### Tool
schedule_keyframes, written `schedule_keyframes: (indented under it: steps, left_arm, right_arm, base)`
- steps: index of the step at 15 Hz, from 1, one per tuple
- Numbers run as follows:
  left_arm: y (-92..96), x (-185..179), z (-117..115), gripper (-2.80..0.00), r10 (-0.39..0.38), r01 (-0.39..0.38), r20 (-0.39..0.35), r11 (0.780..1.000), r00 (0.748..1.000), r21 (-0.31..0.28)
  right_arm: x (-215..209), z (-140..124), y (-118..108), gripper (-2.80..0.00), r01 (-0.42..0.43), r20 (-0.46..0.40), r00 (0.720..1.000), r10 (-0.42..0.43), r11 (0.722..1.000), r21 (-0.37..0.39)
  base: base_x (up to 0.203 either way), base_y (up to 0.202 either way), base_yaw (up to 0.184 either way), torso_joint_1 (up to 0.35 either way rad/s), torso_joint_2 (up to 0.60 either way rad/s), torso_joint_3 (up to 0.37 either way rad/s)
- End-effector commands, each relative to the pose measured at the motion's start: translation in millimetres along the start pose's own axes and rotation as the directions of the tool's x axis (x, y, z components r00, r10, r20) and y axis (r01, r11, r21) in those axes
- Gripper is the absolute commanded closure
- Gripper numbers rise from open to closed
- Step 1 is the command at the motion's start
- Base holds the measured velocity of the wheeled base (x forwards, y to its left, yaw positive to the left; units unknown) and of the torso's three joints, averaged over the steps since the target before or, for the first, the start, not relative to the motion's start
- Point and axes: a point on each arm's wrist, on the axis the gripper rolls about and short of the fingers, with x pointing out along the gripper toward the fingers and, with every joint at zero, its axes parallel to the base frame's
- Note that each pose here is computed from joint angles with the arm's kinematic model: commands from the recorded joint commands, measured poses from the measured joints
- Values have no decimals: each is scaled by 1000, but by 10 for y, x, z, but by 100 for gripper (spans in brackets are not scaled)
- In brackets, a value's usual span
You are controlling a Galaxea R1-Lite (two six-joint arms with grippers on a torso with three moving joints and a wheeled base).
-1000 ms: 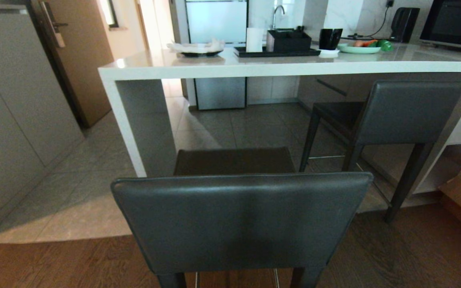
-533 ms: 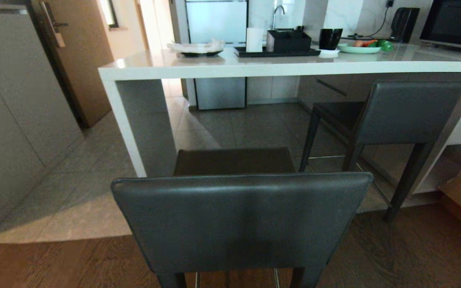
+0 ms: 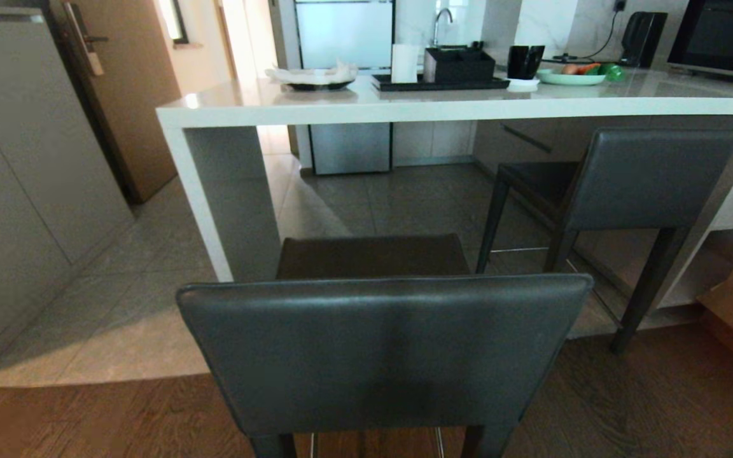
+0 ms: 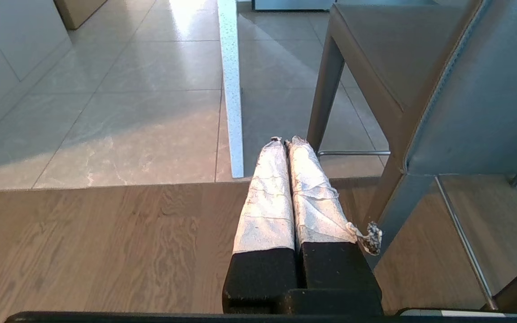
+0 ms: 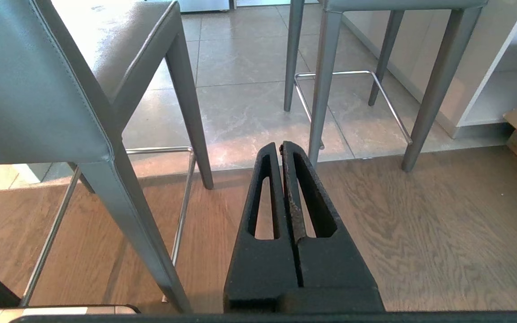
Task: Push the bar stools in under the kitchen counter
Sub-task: Push the gray chair back under the dining table
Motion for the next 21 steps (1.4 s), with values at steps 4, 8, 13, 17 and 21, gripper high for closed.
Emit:
schedule_keyframes:
  steps: [4, 8, 13, 17, 21]
  left_arm:
    - [0, 1, 1, 0, -1, 1, -1, 1000, 1000, 0]
    - [0, 1, 1, 0, 0, 0, -1, 1000, 1000, -1]
    - [0, -2, 2, 0, -2, 2, -6, 1000, 1000, 5]
    - [-6, -5, 246, 0, -15, 15, -17, 1000, 1000, 1]
    - [-16, 453, 929, 0, -25, 1, -135, 985, 991, -172]
  right_arm:
    - [1, 0, 0, 0, -1, -1, 1000, 1, 1000, 0]
    - [1, 0, 0, 0, -1, -1, 1000, 1, 1000, 0]
    - [1, 1, -1, 0, 2, 1, 1000, -2, 1000, -16]
    - [1, 286, -7, 0, 11, -11, 1000, -11, 1000, 3]
    - [367, 722, -17, 0, 10, -160, 987, -1, 998, 58]
  base:
    - [0, 0, 0, 0, 0, 0]
    - [0, 0, 0, 0, 0, 0]
    - [0, 0, 0, 0, 0, 0]
    - [0, 0, 0, 0, 0, 0]
    - [0, 0, 0, 0, 0, 0]
